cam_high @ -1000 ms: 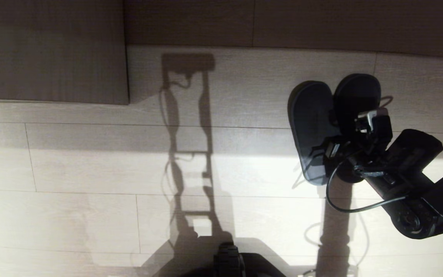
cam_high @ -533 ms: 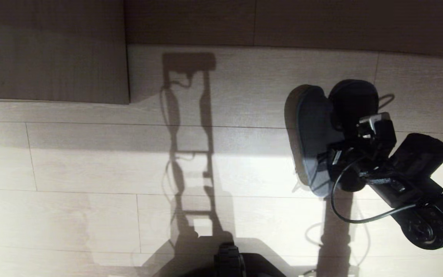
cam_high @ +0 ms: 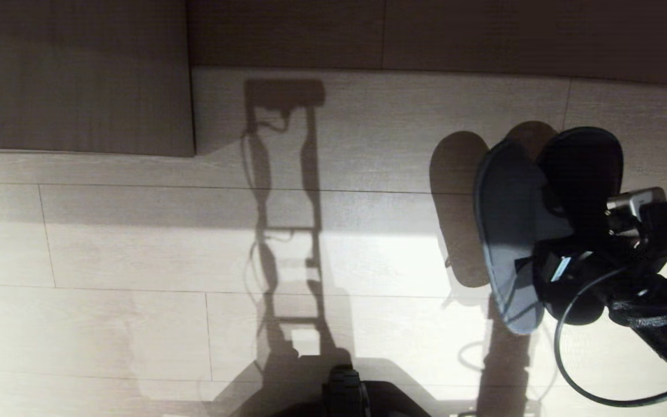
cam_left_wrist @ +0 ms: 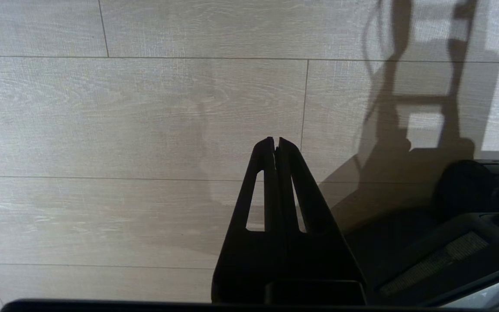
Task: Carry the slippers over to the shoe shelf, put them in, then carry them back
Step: Pick up the slippers on the floor, then place the slippers into the shoe cabinet
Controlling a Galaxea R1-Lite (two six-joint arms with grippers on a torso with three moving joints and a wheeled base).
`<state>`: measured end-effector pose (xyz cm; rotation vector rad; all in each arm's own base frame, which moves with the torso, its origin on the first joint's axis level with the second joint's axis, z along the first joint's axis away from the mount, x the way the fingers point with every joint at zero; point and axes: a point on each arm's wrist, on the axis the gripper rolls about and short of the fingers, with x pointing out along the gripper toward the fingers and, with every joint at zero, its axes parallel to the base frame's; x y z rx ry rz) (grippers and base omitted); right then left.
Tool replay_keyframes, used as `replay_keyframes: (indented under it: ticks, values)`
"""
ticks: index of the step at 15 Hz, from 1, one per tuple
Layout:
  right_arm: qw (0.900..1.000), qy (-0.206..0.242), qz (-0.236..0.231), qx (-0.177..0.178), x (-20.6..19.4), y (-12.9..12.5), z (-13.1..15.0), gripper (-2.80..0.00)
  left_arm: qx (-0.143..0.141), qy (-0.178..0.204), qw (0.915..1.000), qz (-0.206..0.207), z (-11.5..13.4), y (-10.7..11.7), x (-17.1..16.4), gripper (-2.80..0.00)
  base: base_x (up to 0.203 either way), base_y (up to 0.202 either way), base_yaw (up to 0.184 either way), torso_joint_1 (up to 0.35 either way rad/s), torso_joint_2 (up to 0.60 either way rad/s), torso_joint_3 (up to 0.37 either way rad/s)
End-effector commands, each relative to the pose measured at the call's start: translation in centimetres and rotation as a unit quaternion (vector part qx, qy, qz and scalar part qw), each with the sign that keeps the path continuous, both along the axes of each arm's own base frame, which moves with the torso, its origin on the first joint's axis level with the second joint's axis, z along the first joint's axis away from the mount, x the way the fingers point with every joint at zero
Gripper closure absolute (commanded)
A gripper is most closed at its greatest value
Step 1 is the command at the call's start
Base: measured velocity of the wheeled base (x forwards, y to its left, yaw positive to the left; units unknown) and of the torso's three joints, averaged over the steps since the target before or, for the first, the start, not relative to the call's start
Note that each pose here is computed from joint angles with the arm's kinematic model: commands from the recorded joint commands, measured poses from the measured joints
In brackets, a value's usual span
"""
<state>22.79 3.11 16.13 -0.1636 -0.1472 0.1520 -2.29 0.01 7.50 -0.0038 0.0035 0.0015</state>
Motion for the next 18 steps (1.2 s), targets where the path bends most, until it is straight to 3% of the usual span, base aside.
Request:
replay_keyframes:
  ticks: [1,3,6,9,11,15,18]
  values:
    - [1.0,-0.026,0.0,0.003,-2.7,-0.3,1.2,0.0,0.0,0.001,1.0,0.0,0.0,0.0,0.0,0.0,0.0,0.0,0.0,0.0,0.0,0.0]
    - [1.0,-0.012,0.0,0.002,-4.4,-0.6,1.0,0.0,0.0,0.001,1.0,0.0,0.0,0.0,0.0,0.0,0.0,0.0,0.0,0.0,0.0,0.0]
    - [0.998,-0.065,-0.002,0.01,-9.9,-1.3,3.5,0.0,0.0,0.001,1.0,-0.001,0.0,0.0,0.0,0.0,0.0,0.0,0.0,0.0,0.0,0.0]
    - [0.997,-0.078,-0.002,0.012,-15.8,-2.1,4.6,0.0,0.0,0.001,1.0,-0.001,0.0,0.0,0.0,0.0,0.0,0.0,0.0,0.0,0.0,0.0]
    - [0.999,-0.04,-0.004,0.007,-18.7,-2.5,4.0,0.0,0.0,0.001,1.0,-0.001,0.0,0.0,0.0,0.0,0.0,0.0,0.0,0.0,0.0,0.0]
    - [0.995,-0.096,-0.04,0.007,-24.2,-3.0,3.3,0.0,0.0,0.001,1.0,0.0,0.0,0.0,0.0,0.0,0.0,0.0,0.0,0.0,0.0,0.0]
    - [0.995,-0.087,-0.039,0.003,-26.2,-2.9,0.3,0.0,-0.001,0.001,1.0,0.0,0.0,0.0,0.0,0.0,0.0,0.0,0.0,0.0,0.0,0.0]
